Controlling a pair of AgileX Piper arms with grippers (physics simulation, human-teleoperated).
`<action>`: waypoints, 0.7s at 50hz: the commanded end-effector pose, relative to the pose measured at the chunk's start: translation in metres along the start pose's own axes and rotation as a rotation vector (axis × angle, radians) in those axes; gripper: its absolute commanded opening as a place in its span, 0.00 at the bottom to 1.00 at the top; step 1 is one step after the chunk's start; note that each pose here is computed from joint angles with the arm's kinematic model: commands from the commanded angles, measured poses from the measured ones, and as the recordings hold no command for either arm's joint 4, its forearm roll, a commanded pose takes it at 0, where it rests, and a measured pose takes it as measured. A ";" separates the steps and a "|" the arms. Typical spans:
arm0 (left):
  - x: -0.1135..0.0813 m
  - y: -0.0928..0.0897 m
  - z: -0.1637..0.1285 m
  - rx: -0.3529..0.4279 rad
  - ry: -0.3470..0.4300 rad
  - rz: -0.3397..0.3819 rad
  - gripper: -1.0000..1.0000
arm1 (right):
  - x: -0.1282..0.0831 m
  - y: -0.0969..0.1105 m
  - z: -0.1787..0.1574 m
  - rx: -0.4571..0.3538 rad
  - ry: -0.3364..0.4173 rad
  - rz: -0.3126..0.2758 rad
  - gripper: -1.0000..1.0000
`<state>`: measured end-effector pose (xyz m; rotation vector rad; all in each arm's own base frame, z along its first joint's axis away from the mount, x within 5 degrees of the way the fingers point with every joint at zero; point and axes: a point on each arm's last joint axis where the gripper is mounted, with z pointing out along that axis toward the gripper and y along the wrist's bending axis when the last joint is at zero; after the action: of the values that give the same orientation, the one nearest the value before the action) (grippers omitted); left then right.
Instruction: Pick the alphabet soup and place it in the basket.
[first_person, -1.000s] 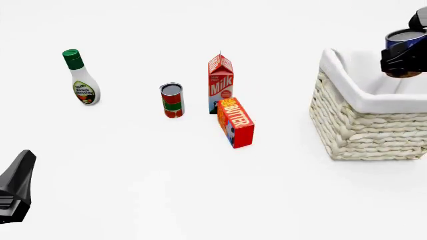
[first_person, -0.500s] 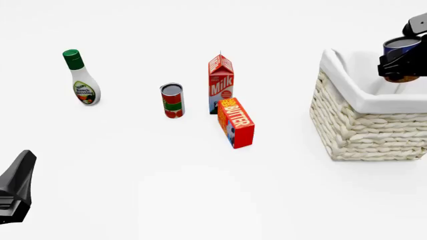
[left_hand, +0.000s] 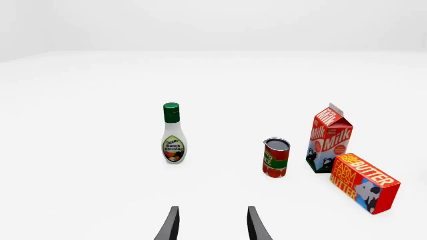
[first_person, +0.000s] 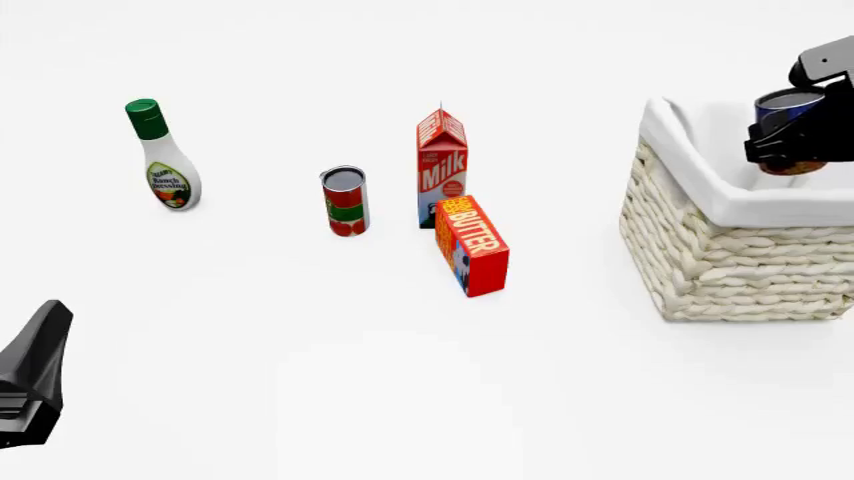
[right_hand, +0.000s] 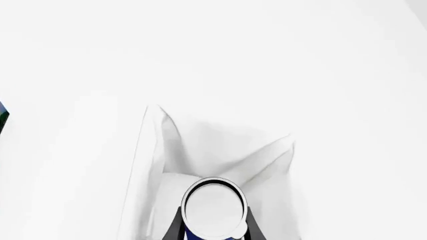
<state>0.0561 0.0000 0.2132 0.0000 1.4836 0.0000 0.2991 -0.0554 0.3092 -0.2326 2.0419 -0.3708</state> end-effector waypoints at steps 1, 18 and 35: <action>0.000 0.000 0.000 0.000 0.000 0.000 1.00 | -0.001 -0.001 0.003 0.002 -0.002 0.017 0.00; 0.000 0.000 0.000 0.000 0.000 0.000 1.00 | 0.003 -0.001 0.006 0.003 0.009 0.017 0.00; 0.000 0.000 0.000 0.000 0.000 0.000 1.00 | 0.005 0.000 0.011 0.000 0.014 0.019 0.00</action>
<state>0.0561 0.0000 0.2132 0.0000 1.4836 0.0000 0.3050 -0.0584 0.2974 -0.2346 2.0686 -0.3715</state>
